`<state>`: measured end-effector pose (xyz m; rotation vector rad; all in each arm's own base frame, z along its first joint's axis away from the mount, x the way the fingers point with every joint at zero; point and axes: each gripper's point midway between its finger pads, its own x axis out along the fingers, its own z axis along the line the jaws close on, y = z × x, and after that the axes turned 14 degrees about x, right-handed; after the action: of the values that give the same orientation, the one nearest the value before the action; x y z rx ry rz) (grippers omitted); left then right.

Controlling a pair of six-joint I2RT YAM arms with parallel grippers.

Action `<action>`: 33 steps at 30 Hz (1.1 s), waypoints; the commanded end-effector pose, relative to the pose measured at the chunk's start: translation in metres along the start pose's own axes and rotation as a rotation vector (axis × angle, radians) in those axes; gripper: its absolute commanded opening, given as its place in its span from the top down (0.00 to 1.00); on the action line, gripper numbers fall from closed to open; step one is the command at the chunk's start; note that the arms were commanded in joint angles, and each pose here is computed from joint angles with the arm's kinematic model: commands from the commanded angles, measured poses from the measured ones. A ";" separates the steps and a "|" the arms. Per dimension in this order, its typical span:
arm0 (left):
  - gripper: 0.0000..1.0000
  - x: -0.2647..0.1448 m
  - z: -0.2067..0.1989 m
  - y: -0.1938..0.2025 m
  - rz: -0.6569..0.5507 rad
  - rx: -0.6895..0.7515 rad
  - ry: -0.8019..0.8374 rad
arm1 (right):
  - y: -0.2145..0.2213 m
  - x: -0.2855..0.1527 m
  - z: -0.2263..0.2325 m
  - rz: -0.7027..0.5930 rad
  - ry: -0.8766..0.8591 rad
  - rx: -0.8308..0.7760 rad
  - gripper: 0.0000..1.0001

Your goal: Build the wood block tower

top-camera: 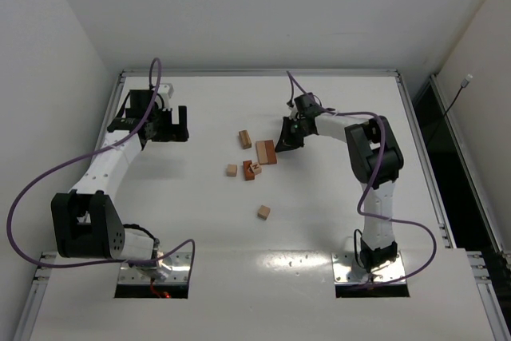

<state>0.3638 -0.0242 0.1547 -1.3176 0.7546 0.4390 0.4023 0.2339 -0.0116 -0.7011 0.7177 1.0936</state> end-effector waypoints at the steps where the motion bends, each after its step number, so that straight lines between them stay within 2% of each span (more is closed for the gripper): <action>1: 0.01 -0.002 0.002 -0.014 -0.044 -0.007 0.001 | 0.003 0.009 0.002 0.005 0.015 0.004 1.00; 17: 0.01 -0.001 0.000 -0.013 -0.046 -0.016 0.010 | 0.018 -0.008 -0.011 -0.018 0.082 0.115 1.00; 33: 0.01 -0.001 0.000 -0.013 -0.046 -0.016 0.010 | 0.032 -0.008 -0.007 0.009 0.069 0.100 1.00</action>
<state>0.3638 -0.0259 0.1549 -1.3273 0.7581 0.4356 0.3815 0.2336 -0.0118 -0.6333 0.7926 1.0367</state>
